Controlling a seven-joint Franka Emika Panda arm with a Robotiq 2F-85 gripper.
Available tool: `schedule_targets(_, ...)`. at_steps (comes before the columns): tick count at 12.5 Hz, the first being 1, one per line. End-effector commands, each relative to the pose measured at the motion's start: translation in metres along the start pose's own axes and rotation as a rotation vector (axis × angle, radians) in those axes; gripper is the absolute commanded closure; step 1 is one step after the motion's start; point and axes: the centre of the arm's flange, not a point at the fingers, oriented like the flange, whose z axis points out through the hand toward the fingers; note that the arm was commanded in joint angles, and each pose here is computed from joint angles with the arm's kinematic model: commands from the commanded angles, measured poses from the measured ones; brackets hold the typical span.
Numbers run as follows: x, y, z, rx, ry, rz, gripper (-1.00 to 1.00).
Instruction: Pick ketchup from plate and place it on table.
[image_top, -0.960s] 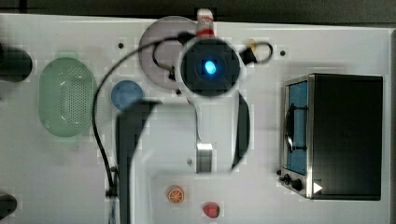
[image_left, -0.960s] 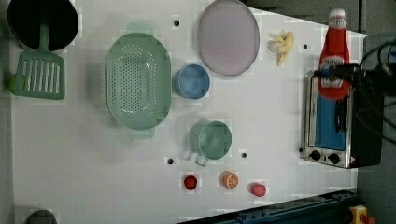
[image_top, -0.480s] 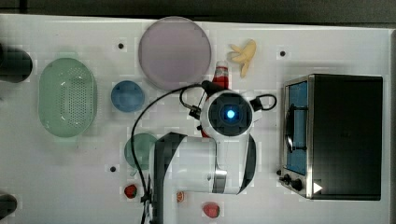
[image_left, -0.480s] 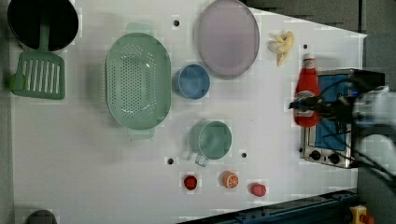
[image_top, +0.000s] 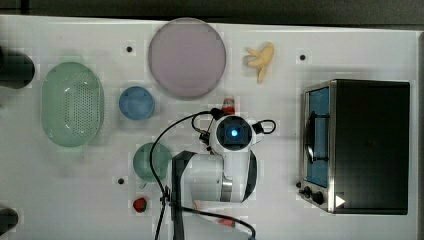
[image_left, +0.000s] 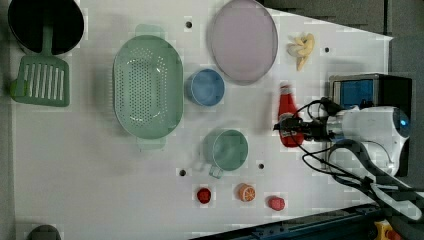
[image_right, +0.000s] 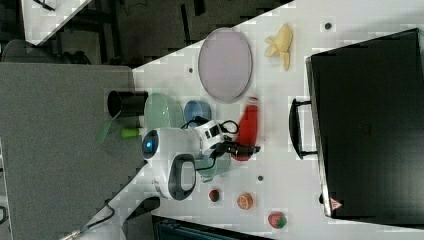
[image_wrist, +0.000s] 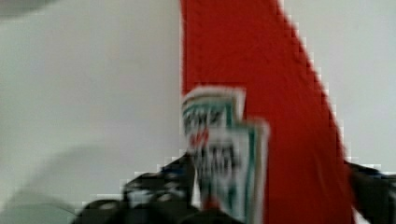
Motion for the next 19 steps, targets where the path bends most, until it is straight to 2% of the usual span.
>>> schedule_targets(1, 0.021, -0.008, -0.055, 0.051, 0.149, 0.04, -1.0)
schedule_targets(4, 0.025, -0.01, -0.112, 0.082, 0.223, 0.113, -1.0)
schedule_targets(5, 0.025, -0.01, -0.133, 0.089, 0.225, 0.17, -1.0)
schedule_targets(9, 0.019, -0.013, -0.222, 0.08, 0.19, 0.275, -1.0)
schedule_targets(11, 0.021, -0.013, -0.273, 0.092, 0.213, 0.291, -1.0)
schedule_targets(19, 0.005, -0.008, -0.393, 0.048, 0.115, 0.397, -1.0)
